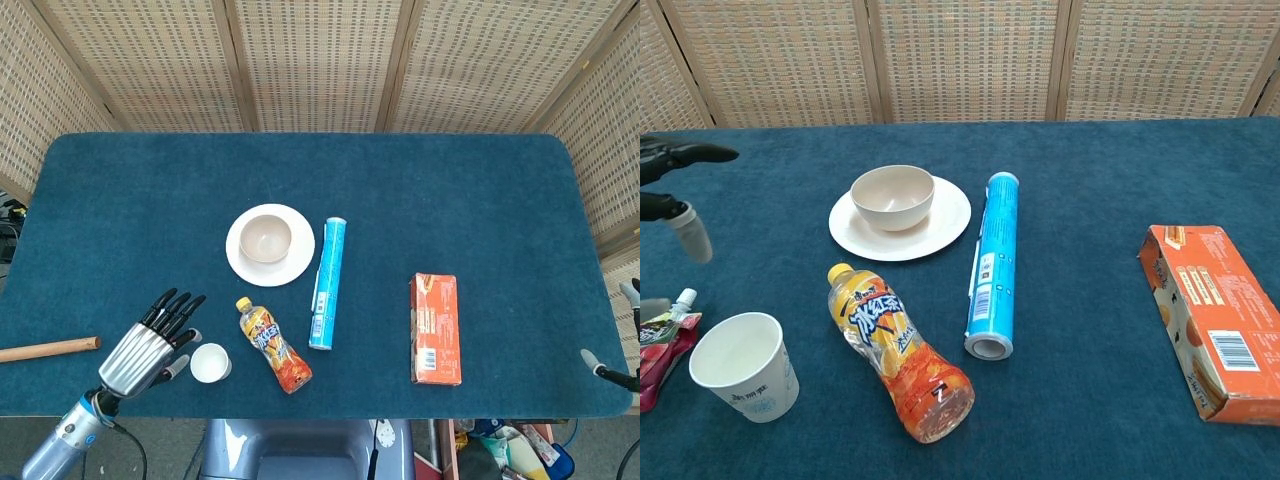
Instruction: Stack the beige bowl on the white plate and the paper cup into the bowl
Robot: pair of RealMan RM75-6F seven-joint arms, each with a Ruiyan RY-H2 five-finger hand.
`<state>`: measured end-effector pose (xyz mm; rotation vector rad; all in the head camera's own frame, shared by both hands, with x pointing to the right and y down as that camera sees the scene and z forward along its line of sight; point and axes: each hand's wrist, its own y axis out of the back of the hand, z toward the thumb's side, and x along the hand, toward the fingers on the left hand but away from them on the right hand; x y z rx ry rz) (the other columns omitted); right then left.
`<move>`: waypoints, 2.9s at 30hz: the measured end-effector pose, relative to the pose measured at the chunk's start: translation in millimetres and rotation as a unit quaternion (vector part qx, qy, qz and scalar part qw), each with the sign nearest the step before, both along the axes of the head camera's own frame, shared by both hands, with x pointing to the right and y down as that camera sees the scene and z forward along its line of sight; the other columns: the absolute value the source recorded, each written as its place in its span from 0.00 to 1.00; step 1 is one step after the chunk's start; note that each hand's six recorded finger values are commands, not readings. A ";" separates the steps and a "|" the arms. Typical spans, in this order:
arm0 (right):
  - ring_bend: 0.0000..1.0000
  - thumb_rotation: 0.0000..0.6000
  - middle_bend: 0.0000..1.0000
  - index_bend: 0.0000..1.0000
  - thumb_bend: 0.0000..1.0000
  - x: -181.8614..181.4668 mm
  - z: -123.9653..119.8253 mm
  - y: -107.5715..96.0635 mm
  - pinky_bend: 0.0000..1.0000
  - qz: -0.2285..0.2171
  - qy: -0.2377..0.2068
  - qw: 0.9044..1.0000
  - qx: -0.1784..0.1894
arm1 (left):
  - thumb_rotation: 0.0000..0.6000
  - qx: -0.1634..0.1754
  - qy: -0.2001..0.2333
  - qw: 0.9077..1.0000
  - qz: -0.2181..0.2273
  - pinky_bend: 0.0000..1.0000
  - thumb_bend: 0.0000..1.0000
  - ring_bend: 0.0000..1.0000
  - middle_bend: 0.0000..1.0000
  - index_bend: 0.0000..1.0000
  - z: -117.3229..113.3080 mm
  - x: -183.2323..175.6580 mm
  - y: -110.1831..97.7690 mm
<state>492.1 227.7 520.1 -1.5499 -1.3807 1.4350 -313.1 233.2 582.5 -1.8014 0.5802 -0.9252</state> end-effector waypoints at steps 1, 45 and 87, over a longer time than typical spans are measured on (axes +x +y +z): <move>0.00 1.00 0.00 0.00 0.17 -0.3 -0.3 0.1 0.00 0.000 0.000 1.000 0.000 | 1.00 -0.002 -0.001 1.000 0.002 0.00 0.31 0.00 0.00 0.42 -0.7 -2.7 3.5; 0.00 1.00 0.00 0.00 0.17 -0.8 -2.0 0.9 0.00 0.002 -0.003 1.000 0.001 | 1.00 -0.047 -0.050 0.996 0.053 0.00 0.37 0.00 0.00 0.49 50.5 2.5 39.8; 0.00 1.00 0.00 0.00 0.17 1.4 -7.0 2.6 0.00 0.006 -0.015 1.000 0.007 | 1.00 -0.031 -0.036 0.997 -0.060 0.00 0.43 0.00 0.00 0.64 21.9 51.7 -128.5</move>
